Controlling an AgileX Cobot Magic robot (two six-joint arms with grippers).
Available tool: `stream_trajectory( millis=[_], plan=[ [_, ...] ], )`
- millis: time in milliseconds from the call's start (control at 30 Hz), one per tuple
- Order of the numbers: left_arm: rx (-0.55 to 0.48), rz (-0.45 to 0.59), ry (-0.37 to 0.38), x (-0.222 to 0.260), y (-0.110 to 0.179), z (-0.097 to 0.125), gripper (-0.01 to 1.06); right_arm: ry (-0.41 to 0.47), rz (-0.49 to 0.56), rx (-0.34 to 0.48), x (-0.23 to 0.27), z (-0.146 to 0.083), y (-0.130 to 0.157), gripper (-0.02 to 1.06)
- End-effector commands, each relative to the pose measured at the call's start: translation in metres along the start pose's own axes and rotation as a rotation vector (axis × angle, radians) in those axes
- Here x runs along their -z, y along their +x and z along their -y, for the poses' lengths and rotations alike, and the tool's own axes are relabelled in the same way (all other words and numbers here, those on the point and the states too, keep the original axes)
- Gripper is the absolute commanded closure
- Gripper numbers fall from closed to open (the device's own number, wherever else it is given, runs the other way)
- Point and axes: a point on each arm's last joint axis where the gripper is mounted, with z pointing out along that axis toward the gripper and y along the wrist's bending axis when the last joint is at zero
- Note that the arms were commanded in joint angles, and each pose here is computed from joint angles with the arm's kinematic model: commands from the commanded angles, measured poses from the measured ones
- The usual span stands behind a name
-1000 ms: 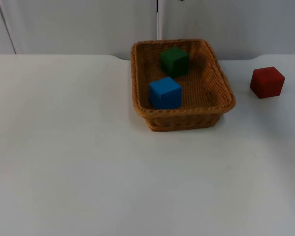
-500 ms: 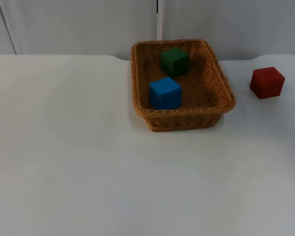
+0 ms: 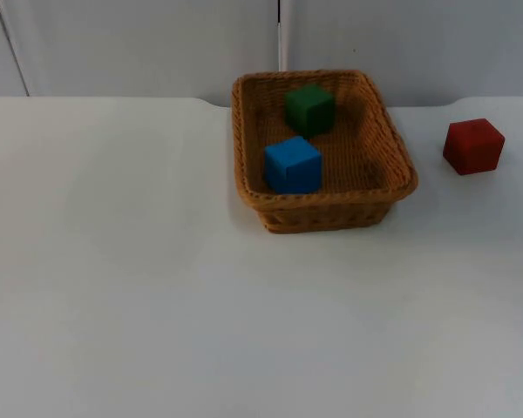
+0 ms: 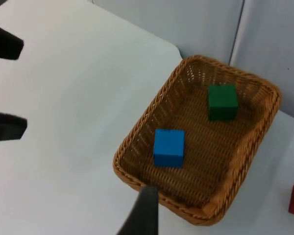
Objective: Pick up one cube with each hand and place exactly two cubes into the same basket, leaving the remaining cube outside.
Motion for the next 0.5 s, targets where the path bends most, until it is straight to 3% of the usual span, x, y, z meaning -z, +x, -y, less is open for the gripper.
stream_trajectory(
  millis=[0,200,467],
  plan=[
    [0.006,0.001,0.013,0.005,0.0,0.002,0.23,0.015,0.039,0.004,0.013,-0.003,0.004,0.25],
    [0.002,-0.016,0.043,0.02,0.001,0.008,0.23,0.037,0.121,0.015,0.048,-0.014,0.016,0.25],
    [-0.003,0.064,0.08,0.06,-0.006,0.019,0.23,0.066,0.201,0.024,0.079,-0.027,0.041,0.25]
  ],
)
